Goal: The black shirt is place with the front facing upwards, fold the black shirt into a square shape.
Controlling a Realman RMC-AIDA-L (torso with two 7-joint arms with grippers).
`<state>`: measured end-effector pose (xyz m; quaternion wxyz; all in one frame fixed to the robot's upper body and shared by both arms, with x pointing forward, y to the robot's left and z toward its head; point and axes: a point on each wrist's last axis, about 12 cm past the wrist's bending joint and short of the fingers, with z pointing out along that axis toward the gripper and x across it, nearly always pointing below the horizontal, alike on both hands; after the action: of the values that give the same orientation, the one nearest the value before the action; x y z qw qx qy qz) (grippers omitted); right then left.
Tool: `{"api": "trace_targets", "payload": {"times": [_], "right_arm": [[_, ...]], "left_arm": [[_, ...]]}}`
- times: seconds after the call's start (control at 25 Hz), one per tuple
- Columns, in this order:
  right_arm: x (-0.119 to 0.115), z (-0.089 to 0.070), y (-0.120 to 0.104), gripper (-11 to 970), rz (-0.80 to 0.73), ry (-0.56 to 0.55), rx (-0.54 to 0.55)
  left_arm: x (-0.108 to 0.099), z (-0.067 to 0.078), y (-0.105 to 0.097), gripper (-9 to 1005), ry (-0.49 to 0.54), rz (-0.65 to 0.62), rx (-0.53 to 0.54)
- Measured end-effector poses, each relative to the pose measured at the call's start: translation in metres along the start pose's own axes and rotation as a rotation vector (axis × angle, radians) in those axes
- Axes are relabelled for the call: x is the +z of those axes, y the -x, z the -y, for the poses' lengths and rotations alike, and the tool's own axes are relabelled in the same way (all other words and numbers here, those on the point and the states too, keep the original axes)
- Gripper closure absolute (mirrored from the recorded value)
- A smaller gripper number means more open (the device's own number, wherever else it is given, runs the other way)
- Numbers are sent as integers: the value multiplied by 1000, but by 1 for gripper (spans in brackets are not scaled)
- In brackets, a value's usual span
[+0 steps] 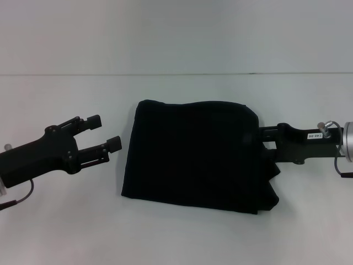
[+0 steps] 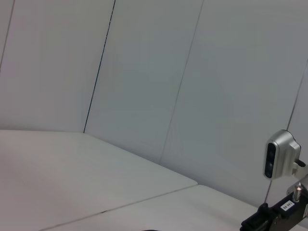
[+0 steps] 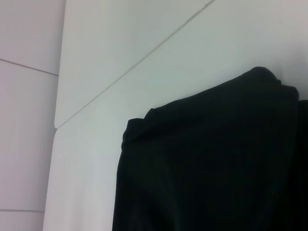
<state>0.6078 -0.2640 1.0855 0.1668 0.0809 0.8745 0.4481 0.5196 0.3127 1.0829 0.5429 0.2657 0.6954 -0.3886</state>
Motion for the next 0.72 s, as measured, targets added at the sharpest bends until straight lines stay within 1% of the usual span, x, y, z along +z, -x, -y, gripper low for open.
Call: {"api": "trace_targets", "payload": {"times": [0.12,0.44,0.72], "right_arm": [[3,-1,-2,286,-2,2,-2],[9,-3,-6,289,-18,1,-22],[4,2,-4,323,0,-9,-19]], "left_arm": [[0,0,0,121,0,0,2],[1,0,1,122,-2,1,4],[2,0,1,122,-6,2,5]]}}
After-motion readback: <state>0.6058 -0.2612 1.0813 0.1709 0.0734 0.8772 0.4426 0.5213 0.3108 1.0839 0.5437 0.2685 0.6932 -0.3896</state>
